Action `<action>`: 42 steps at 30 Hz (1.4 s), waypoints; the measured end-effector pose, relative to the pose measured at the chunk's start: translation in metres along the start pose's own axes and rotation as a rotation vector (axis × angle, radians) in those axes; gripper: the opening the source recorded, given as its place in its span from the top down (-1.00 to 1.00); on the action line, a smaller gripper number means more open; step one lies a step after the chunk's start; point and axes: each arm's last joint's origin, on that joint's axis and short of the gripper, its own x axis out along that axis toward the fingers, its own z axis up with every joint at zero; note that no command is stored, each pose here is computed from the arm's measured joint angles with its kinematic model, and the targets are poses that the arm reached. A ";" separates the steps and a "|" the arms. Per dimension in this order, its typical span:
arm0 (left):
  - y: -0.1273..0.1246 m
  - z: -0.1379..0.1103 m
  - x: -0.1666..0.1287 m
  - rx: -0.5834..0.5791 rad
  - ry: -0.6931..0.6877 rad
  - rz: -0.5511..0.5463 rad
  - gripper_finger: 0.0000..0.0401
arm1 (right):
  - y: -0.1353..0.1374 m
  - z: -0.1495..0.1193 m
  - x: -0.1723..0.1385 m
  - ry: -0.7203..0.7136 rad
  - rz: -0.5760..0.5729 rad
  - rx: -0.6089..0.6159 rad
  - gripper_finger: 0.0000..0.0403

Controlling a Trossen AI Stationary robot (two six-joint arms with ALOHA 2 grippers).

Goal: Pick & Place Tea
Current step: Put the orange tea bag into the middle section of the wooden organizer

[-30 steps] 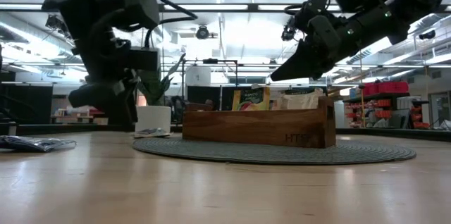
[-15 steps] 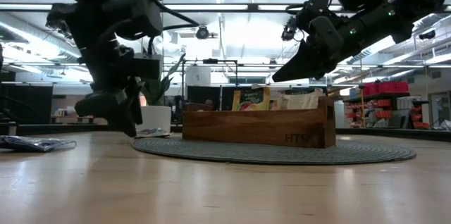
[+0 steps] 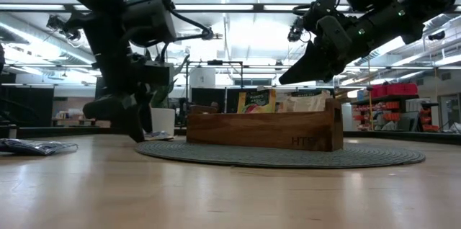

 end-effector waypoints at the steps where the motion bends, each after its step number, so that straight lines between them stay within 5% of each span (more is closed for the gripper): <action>1: 0.002 0.000 0.001 -0.002 0.000 -0.023 0.01 | 0.000 0.000 0.000 0.000 0.000 0.000 1.00; 18: 0.020 -0.002 0.011 -0.060 0.012 -0.154 0.94 | 0.010 -0.002 -0.002 -0.001 0.028 0.006 1.00; 42: 0.007 -0.005 -0.029 -0.028 -0.044 -0.116 1.00 | 0.013 0.004 -0.003 -0.064 0.016 -0.056 0.83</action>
